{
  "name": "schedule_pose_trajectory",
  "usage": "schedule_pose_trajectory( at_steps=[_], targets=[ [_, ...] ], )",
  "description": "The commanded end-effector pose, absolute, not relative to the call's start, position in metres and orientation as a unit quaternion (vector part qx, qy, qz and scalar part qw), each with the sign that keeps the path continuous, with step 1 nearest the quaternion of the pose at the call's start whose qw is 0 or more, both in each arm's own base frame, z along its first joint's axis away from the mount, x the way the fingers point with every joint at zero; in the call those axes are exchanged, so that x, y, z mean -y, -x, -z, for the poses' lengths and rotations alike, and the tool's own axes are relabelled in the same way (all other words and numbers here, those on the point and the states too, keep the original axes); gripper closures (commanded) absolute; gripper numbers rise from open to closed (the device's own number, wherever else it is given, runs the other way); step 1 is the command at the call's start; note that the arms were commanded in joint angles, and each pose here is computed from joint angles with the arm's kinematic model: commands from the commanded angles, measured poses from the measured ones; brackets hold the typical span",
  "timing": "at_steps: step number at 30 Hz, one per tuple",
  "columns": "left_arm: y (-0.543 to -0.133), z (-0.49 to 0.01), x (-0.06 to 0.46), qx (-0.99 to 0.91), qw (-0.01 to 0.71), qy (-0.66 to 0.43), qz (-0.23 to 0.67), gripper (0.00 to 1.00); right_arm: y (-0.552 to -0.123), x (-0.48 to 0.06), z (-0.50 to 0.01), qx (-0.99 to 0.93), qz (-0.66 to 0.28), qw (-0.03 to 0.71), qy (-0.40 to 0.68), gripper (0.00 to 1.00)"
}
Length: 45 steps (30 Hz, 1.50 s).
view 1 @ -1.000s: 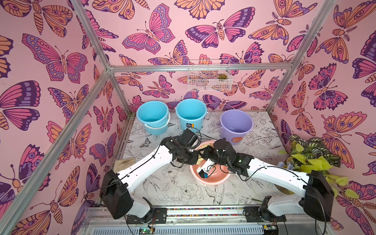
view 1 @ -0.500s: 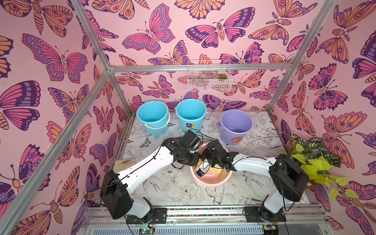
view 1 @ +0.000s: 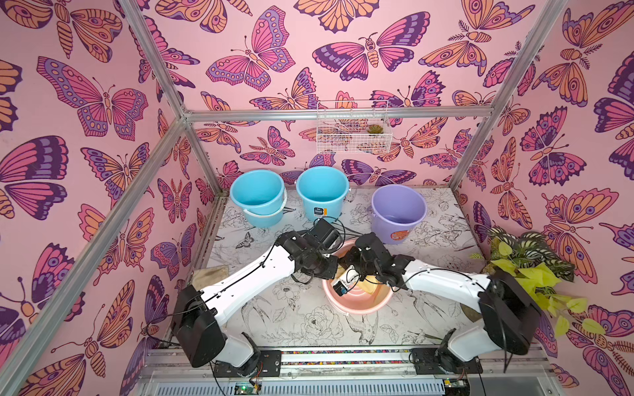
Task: Wipe the inside of the bucket with a cloth
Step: Wipe the dirt from the inside of the bucket.
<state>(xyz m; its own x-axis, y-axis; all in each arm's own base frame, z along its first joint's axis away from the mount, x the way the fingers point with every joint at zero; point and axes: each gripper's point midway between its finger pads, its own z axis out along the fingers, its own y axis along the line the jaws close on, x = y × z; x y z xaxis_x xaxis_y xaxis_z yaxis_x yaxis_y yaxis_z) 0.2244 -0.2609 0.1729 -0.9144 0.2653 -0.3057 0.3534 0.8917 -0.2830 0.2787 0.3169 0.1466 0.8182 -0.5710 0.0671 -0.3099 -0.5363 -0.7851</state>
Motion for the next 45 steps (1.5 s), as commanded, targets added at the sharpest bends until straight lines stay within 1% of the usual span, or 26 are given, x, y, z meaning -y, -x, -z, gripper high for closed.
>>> schedule_pose_trajectory(
  at_steps=[1,7,11,15,19,27,36,39,42,45],
  targets=[
    [-0.216,-0.176,0.268,-0.961,0.115,-0.173,0.182,1.00,-0.272,-0.312,-0.189,-0.235,0.193,0.419,0.856,1.00],
    [-0.219,-0.177,0.267,-0.962,0.119,-0.169,0.181,1.00,-0.261,-0.284,-0.223,-0.222,0.246,0.395,0.857,1.00],
    [-0.218,-0.177,0.265,-0.962,0.118,-0.168,0.180,1.00,-0.260,-0.259,-0.232,-0.226,0.284,0.355,0.862,1.00],
    [-0.217,-0.177,0.265,-0.962,0.118,-0.167,0.181,1.00,-0.260,-0.244,-0.228,-0.234,0.298,0.319,0.869,1.00],
    [-0.217,-0.178,0.266,-0.961,0.117,-0.168,0.184,1.00,-0.260,-0.243,-0.208,-0.239,0.285,0.295,0.880,1.00],
    [-0.216,-0.182,0.265,-0.960,0.121,-0.167,0.188,1.00,-0.267,-0.260,-0.156,-0.270,0.233,0.273,0.893,1.00],
    [-0.215,-0.185,0.263,-0.960,0.125,-0.164,0.190,1.00,-0.281,-0.277,-0.083,-0.318,0.174,0.258,0.895,1.00],
    [-0.214,-0.184,0.263,-0.960,0.125,-0.163,0.190,1.00,-0.282,-0.279,-0.055,-0.335,0.155,0.241,0.897,1.00],
    [-0.214,-0.184,0.262,-0.960,0.125,-0.163,0.189,1.00,-0.280,-0.280,-0.043,-0.346,0.144,0.237,0.896,1.00],
    [-0.213,-0.184,0.261,-0.960,0.125,-0.163,0.189,1.00,-0.280,-0.280,-0.049,-0.350,0.146,0.247,0.892,1.00]
  ],
)
